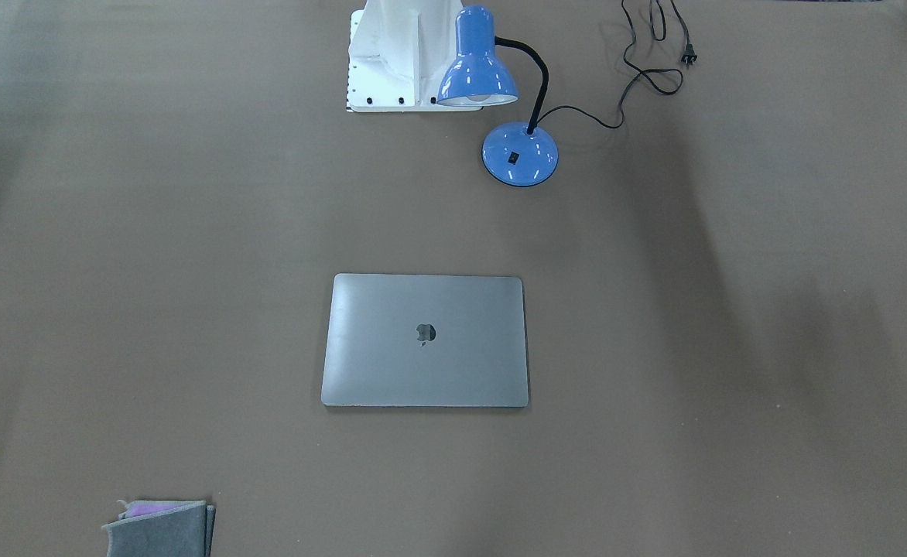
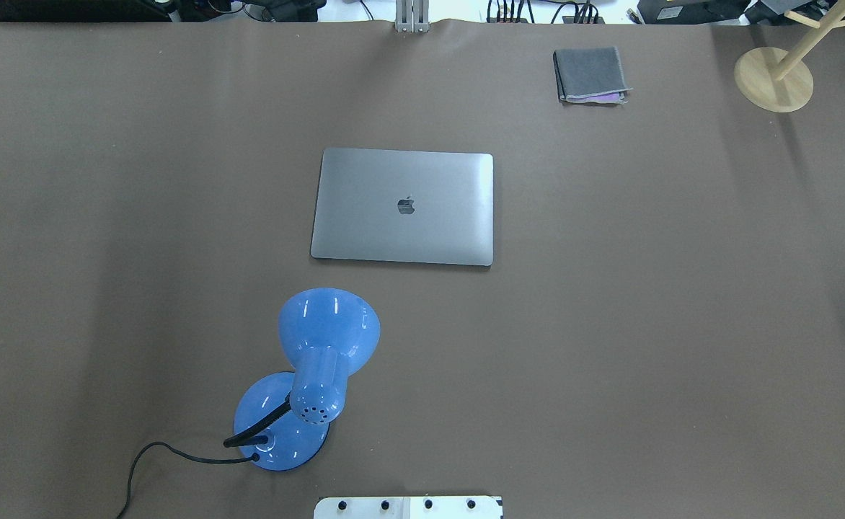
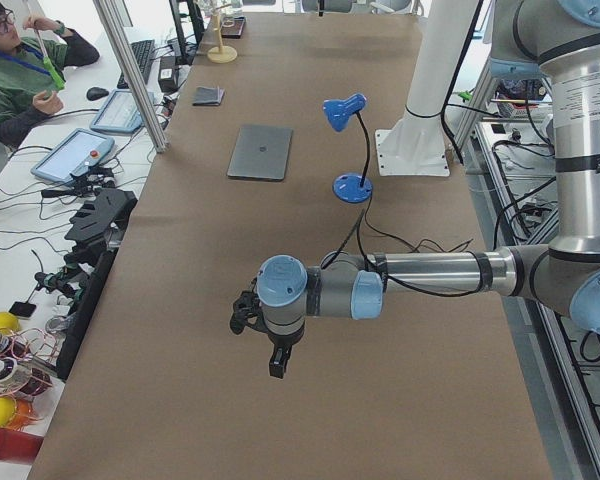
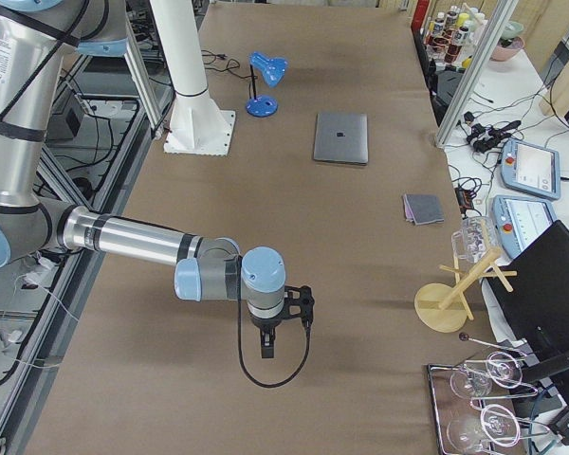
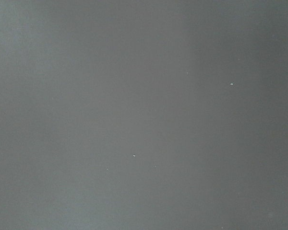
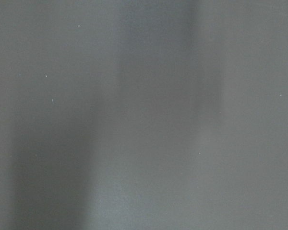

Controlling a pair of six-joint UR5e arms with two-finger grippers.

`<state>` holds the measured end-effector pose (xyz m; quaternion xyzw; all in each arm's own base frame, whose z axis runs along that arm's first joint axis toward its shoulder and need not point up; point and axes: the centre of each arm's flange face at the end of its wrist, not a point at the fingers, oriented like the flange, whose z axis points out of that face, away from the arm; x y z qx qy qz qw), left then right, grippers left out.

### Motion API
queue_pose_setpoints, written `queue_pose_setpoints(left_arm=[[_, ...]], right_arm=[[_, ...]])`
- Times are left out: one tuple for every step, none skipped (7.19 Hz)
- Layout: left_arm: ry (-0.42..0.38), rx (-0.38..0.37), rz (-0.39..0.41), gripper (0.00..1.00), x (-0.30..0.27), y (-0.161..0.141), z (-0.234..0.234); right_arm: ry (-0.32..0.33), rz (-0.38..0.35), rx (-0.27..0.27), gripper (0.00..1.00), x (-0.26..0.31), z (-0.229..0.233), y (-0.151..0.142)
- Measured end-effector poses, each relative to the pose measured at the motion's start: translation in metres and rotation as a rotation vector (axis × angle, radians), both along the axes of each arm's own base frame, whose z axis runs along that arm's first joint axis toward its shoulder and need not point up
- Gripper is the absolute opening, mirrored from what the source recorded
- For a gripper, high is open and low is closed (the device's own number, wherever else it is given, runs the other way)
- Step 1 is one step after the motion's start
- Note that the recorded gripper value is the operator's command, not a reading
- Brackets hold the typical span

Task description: Close laptop

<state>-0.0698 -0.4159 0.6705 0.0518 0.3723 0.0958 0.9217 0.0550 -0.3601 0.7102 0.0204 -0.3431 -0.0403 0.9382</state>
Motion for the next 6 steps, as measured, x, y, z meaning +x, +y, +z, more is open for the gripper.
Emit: queue_pose_setpoints(left_arm=[[-0.001, 0.005, 0.001, 0.99, 0.0000, 0.0013, -0.0016], [-0.001, 0.008, 0.001, 0.99, -0.0003, 0.0017, -0.0029], [-0.001, 0.009, 0.000, 0.99, -0.0005, 0.0021, -0.0033], [-0.001, 0.008, 0.000, 0.99, -0.0005, 0.0023, -0.0032], [-0.001, 0.008, 0.000, 0.99, -0.0006, 0.0024, -0.0032], [-0.001, 0.008, 0.000, 0.99, -0.0006, 0.0024, -0.0030]], right_arm=[[-0.003, -0.002, 0.000, 1.00, -0.0002, 0.0004, 0.0006], [-0.007, -0.002, -0.001, 1.00, -0.0005, 0.0005, 0.0013], [-0.010, -0.003, -0.001, 1.00, -0.0007, 0.0004, 0.0019], [-0.013, -0.003, 0.001, 1.00, -0.0009, -0.0008, 0.0019], [-0.015, -0.004, 0.005, 1.00, -0.0011, -0.0026, 0.0009], [-0.016, -0.004, 0.007, 1.00, -0.0015, -0.0038, -0.0003]])
